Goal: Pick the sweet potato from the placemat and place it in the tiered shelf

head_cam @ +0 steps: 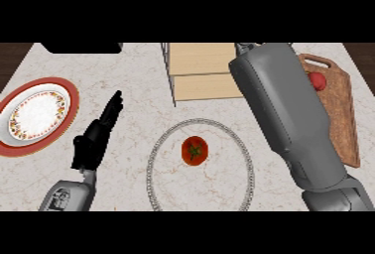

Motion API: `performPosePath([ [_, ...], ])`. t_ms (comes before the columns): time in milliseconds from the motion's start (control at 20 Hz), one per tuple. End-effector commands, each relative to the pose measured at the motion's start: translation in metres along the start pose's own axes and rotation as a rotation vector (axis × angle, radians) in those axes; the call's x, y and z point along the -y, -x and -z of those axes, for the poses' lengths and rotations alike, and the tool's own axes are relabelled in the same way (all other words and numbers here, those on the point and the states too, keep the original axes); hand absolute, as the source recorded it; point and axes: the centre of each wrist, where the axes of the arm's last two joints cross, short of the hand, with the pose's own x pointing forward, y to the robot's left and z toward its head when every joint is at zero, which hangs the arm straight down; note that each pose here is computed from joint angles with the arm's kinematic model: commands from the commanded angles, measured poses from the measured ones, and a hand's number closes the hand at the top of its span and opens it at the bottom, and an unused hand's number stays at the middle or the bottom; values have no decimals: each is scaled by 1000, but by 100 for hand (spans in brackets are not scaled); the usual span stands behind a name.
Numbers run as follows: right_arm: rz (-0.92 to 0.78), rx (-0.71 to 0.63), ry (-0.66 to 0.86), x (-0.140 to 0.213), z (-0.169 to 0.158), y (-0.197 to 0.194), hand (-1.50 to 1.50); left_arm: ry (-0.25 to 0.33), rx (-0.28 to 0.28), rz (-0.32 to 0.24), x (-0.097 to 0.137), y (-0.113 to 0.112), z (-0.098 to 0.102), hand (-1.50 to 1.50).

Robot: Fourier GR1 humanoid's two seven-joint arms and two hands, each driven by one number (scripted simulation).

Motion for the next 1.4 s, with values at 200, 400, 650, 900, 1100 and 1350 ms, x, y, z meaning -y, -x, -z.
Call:
performPosePath([
  [200, 198, -83, -9, 12, -7, 2, -150, -7, 13, 6, 16, 7, -6, 0],
  [400, 249, -42, -78, 43, 6, -28, -150, -5, 5, 19, -6, -2, 5, 0],
  [650, 371, -99, -6, 68, 19, -30, -150, -22, -1, 30, 11, 5, 16, 0],
  [900, 562, -184, 155, 105, 43, -27, -150, -5, 3, 1, -5, -8, 13, 0],
  [1100, 537, -258, 203, 145, 54, 1, -150, -33, -12, 15, -12, 1, 7, 0],
  [1350, 445, -430, 134, 181, 65, 25, -150, -27, -20, 0, -19, 6, -6, 0],
])
